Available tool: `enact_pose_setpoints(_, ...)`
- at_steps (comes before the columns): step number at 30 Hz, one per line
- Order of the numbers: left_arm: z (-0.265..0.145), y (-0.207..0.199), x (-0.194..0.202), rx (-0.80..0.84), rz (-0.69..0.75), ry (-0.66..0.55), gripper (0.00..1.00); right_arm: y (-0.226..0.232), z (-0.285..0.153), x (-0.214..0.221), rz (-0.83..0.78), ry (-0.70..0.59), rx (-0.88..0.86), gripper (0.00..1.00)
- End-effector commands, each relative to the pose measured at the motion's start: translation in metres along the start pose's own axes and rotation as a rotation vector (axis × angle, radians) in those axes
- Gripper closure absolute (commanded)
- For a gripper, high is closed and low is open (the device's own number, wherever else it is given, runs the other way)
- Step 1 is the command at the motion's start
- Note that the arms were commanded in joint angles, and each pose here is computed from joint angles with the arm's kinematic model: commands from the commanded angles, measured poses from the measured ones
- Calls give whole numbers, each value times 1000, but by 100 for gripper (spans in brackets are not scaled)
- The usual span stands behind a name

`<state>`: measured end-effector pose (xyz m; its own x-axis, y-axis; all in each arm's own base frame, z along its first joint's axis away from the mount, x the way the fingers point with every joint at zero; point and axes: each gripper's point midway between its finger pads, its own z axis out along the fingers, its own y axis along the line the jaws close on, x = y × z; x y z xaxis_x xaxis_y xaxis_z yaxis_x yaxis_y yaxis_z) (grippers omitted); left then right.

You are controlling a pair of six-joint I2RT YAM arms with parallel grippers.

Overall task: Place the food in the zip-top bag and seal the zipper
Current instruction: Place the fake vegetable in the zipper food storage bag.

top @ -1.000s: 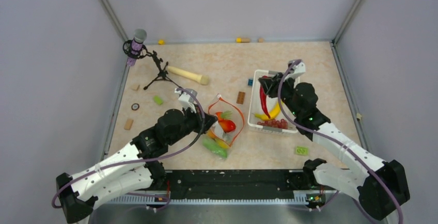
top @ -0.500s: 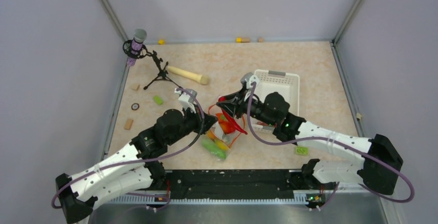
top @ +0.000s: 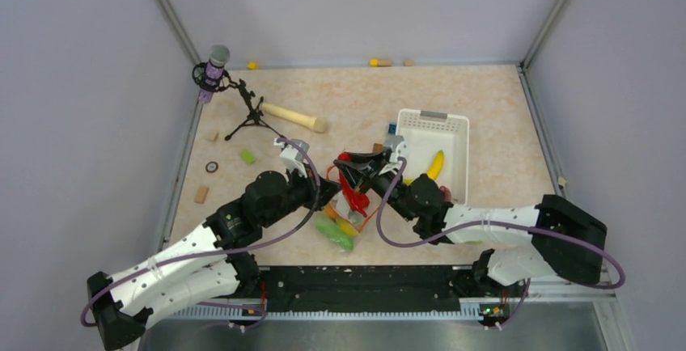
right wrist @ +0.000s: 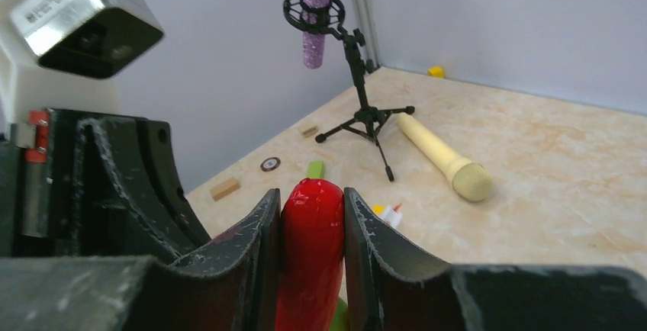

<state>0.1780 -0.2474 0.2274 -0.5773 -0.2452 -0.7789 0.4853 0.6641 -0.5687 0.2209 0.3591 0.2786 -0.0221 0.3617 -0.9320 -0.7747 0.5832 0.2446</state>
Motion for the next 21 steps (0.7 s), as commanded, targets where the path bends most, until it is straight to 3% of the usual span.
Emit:
enact_pose_setpoints(1, -1, -17, -16, 71, -13, -55, 100, -3, -2, -30, 59, -173, 56, 99)
enact_pose_setpoints(10, -4, -23, -15, 102, -18, -49, 100, 0, -5, -19, 60, -144, 59, 95)
enact_pose_setpoints(16, -7, -21, -18, 95, -24, -69, 100, 5, -3, -9, 67, -111, 32, 82)
enact_pose_setpoints(21, -8, -22, -18, 99, -27, -68, 100, 11, -6, -10, 81, -100, 0, 62)
